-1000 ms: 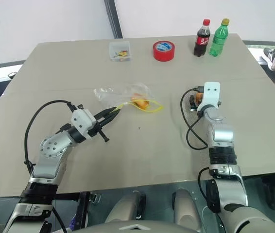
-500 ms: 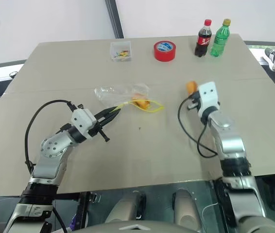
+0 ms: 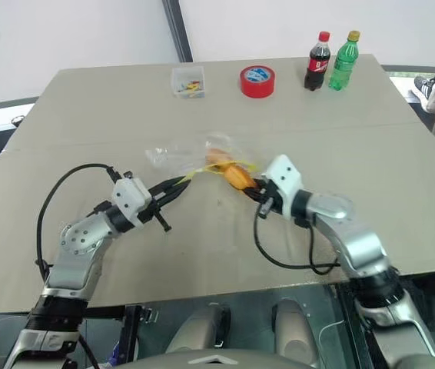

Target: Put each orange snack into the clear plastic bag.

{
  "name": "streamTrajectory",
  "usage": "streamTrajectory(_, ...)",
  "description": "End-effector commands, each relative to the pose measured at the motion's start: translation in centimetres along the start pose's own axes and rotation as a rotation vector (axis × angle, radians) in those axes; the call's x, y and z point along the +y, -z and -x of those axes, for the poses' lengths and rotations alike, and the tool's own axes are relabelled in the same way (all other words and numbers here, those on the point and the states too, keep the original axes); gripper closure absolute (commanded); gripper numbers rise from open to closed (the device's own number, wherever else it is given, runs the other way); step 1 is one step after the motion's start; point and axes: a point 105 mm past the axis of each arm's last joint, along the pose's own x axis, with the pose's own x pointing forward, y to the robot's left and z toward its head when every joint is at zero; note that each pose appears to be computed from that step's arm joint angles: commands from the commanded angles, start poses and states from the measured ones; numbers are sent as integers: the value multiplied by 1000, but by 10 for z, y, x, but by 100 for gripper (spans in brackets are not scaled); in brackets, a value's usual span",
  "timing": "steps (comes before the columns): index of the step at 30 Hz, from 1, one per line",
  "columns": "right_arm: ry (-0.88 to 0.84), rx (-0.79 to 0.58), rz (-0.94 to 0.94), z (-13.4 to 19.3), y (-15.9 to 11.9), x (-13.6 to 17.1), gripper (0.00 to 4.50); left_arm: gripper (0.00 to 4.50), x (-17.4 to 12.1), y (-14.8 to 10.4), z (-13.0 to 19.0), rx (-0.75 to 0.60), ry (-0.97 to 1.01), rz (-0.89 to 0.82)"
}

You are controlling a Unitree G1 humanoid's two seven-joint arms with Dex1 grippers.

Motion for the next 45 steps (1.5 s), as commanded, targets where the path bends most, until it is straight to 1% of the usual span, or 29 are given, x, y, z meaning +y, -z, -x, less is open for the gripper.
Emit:
streamTrajectory(1,-10,-9,57,-12,-2,-1,413,450,-1,-14,8,-37,32,-50)
streamTrajectory(4,-53,1,89,-24,1,5,413,450,-5,-11,15,-14,58,-62)
streamTrajectory(6,-82,-15,112,-33,-2,10,413,450,-9,-8,19,6,88,-69)
streamTrajectory(9,-144,-67,70,-44,-13,18,413,450,-10,-4,24,30,105,-69)
streamTrajectory(11,-193,-87,4,-51,-18,25,413,450,-7,-4,24,29,100,-70)
streamTrajectory(13,-223,-64,-23,-67,-15,32,413,450,-6,-4,23,27,99,-72)
streamTrajectory(16,-237,-47,18,-84,-14,38,413,450,-7,-4,23,25,99,-71)
streamTrajectory(17,-224,-63,1,-93,-18,37,413,450,-7,-4,22,25,98,-70)
streamTrajectory(18,-215,-50,22,-102,-17,37,413,450,-6,-4,23,26,81,-60)
streamTrajectory(19,-209,-41,41,-108,-16,37,343,450,-6,-4,23,28,68,-53)
streamTrajectory(20,-184,-36,62,-111,-16,34,302,450,-4,-4,25,30,51,-41)
streamTrajectory(21,-139,-44,83,-111,-17,27,248,450,-2,-4,26,30,31,-27)
streamTrajectory(23,-88,-71,129,-100,-21,16,170,450,6,-4,30,29,-29,11)
streamTrajectory(25,-56,-102,142,-84,-26,6,170,450,14,-3,33,28,-85,44)
streamTrajectory(26,-47,-121,117,-75,-29,3,170,450,18,-3,34,25,-110,61)
streamTrajectory(27,-55,-147,80,-64,-34,2,170,450,22,-3,34,21,-137,78)
streamTrajectory(29,-79,-176,66,-47,-42,4,170,450,28,-4,35,12,-170,103)
streamTrajectory(31,-86,-160,180,-30,-41,7,170,450,35,-7,34,-3,-201,127)
streamTrajectory(32,-61,-143,237,-25,-39,5,170,450,37,-8,34,-9,-207,135)
streamTrajectory(33,3,-96,345,-23,-32,-4,170,450,38,-9,34,-17,-214,145)
streamTrajectory(36,98,22,627,-26,-10,-19,170,450,42,-10,33,-34,-217,167)
streamTrajectory(37,108,35,678,-30,-5,-20,170,450,43,-10,33,-35,-215,167)
streamTrajectory(39,133,45,724,-37,-2,-24,170,450,43,-11,33,-38,-206,164)
streamTrajectory(43,168,57,741,-51,2,-33,170,450,44,-12,33,-43,-199,164)
streamTrajectory(45,195,33,751,-56,-4,-39,170,450,45,-13,33,-41,-192,152)
